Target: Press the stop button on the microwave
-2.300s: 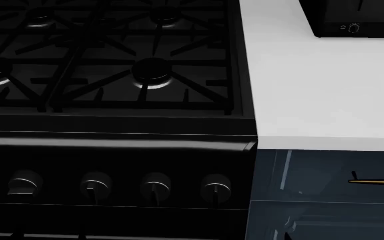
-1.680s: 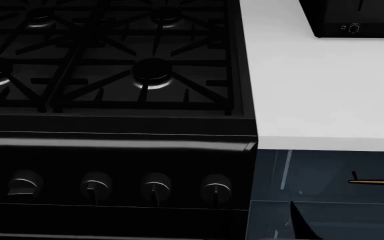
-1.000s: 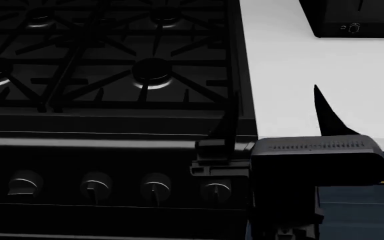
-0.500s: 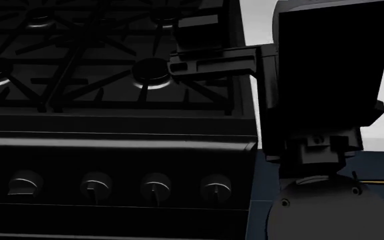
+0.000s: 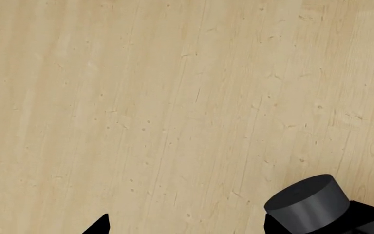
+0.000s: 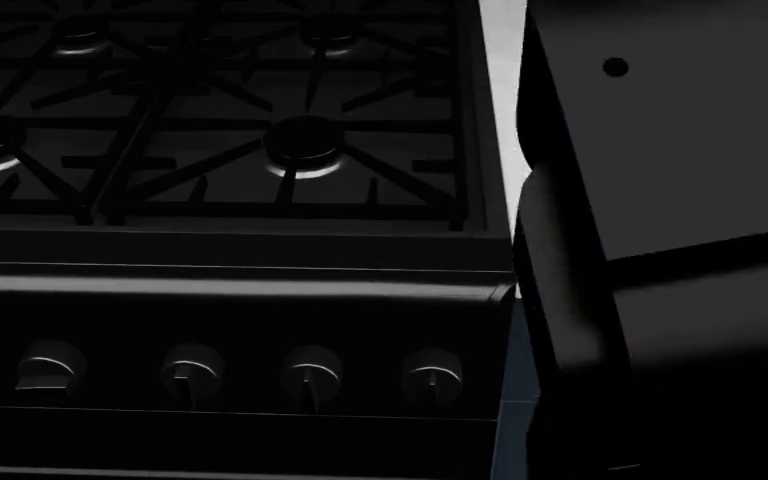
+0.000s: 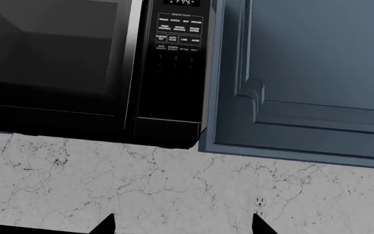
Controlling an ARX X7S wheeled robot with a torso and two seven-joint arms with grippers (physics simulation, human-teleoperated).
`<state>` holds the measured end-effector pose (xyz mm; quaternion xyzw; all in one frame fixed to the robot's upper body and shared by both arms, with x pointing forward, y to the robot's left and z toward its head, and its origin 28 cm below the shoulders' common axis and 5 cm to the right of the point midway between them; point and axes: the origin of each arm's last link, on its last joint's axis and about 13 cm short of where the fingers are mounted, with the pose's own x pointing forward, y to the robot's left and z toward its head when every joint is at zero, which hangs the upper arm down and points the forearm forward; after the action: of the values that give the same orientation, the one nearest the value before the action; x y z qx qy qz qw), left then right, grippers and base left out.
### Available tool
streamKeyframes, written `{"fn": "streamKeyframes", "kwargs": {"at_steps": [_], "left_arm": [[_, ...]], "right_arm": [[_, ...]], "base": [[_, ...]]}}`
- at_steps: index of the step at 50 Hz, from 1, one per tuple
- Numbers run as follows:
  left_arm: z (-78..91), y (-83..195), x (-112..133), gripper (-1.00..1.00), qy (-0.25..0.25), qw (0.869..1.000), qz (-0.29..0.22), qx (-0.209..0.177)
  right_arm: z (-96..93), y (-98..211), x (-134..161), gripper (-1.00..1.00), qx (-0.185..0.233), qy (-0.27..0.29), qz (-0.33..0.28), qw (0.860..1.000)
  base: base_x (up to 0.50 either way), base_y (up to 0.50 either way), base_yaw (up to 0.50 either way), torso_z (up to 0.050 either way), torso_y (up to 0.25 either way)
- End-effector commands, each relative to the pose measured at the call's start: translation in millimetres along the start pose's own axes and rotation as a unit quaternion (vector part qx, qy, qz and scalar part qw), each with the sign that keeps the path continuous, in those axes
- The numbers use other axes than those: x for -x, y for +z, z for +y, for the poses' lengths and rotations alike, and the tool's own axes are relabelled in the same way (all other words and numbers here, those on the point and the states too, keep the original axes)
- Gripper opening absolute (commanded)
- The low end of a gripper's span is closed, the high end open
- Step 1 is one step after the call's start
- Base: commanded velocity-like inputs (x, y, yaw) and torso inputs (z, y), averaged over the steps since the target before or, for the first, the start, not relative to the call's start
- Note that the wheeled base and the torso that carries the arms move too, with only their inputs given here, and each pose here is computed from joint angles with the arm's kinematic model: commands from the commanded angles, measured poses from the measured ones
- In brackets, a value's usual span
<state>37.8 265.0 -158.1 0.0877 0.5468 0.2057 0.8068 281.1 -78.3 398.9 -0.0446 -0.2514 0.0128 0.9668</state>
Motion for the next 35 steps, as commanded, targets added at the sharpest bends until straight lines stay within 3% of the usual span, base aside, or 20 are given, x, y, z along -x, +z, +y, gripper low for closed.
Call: {"fn": "streamKeyframes", "kwargs": {"at_steps": [1, 6, 35], "left_arm": [[-0.3, -1, 0, 1.0, -0.014, 1.0, 0.0, 0.02], [-0.4, 0, 0, 1.0, -0.023, 0.999, -0.007, 0.03], [-0.6, -1, 0, 1.0, -0.03, 0.999, 0.004, 0.042]], "right_arm": [[3.9, 21, -46, 1.0, -0.004, -0.015, 0.034, 0.999], [5.2, 29, -61, 1.0, 0.004, -0.024, 0.039, 0.999], [1.1, 41, -85, 1.0, 0.009, -0.029, 0.036, 0.999]], "base": [[0.0, 0.0, 0.0, 0.0, 0.0], [0.0, 0.0, 0.0, 0.004, 0.004], [0.0, 0.0, 0.0, 0.05, 0.098]]}}
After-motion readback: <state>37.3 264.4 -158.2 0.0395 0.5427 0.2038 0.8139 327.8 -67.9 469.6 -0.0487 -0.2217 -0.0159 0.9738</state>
